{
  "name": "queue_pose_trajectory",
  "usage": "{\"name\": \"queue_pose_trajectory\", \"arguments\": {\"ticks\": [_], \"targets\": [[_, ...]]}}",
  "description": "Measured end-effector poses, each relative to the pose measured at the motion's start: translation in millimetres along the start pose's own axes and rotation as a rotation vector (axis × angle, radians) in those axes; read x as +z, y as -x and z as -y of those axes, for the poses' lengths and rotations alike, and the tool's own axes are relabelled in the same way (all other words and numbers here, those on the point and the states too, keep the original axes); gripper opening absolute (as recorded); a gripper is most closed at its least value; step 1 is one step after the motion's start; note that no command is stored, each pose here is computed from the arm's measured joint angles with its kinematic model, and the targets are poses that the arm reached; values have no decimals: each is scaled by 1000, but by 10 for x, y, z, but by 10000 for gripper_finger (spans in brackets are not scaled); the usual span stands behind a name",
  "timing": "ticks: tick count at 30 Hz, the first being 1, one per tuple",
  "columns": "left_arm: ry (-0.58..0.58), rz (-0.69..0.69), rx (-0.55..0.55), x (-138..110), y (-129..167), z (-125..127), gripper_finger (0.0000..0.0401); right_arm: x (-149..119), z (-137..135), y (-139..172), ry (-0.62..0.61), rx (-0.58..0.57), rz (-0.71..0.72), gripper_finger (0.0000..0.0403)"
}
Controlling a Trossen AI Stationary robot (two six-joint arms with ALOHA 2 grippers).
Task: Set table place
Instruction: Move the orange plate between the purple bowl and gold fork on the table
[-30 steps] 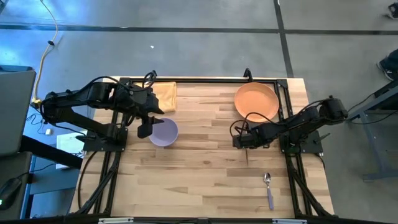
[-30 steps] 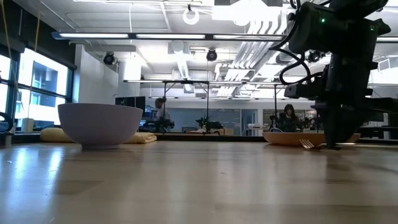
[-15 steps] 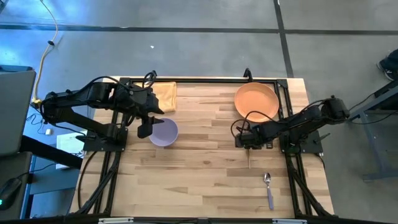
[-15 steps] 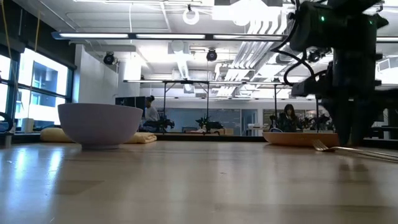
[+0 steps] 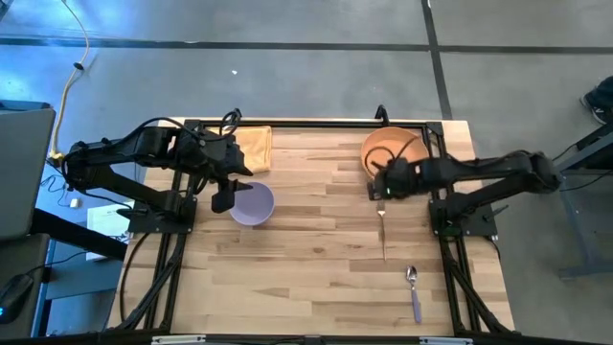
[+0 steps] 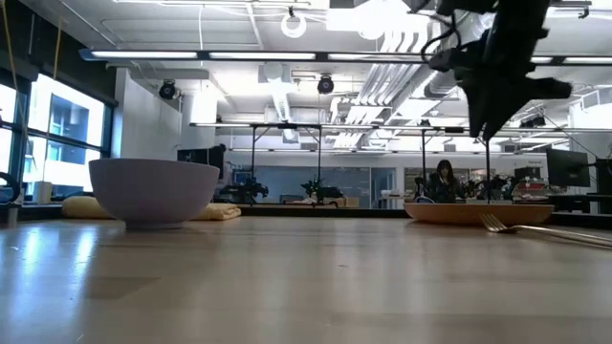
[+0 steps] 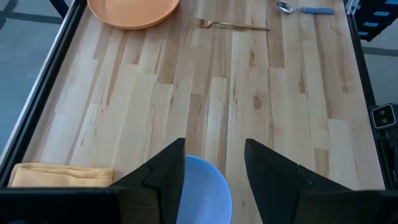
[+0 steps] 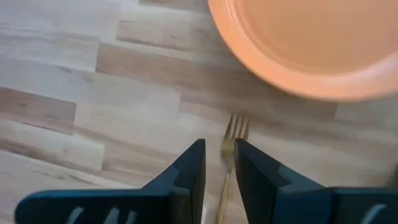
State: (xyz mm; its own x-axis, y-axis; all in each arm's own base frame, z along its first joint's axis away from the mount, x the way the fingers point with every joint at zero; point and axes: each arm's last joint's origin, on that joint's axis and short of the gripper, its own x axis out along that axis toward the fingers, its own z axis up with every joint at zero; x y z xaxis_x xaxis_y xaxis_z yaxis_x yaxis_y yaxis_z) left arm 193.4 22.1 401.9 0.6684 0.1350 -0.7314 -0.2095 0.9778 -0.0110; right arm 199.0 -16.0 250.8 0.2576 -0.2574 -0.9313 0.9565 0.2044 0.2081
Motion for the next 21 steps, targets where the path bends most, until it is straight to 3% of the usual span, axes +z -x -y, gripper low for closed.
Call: {"name": "queue_pose_trajectory", "arguments": {"ticks": [11,21], "targets": [[29,24,-2,24,0,2,154,631,21,-444,146,71,-71,76],[66,27,21,26,-3,-4,154,818,-63,-999,275,55,-142,76]]}}
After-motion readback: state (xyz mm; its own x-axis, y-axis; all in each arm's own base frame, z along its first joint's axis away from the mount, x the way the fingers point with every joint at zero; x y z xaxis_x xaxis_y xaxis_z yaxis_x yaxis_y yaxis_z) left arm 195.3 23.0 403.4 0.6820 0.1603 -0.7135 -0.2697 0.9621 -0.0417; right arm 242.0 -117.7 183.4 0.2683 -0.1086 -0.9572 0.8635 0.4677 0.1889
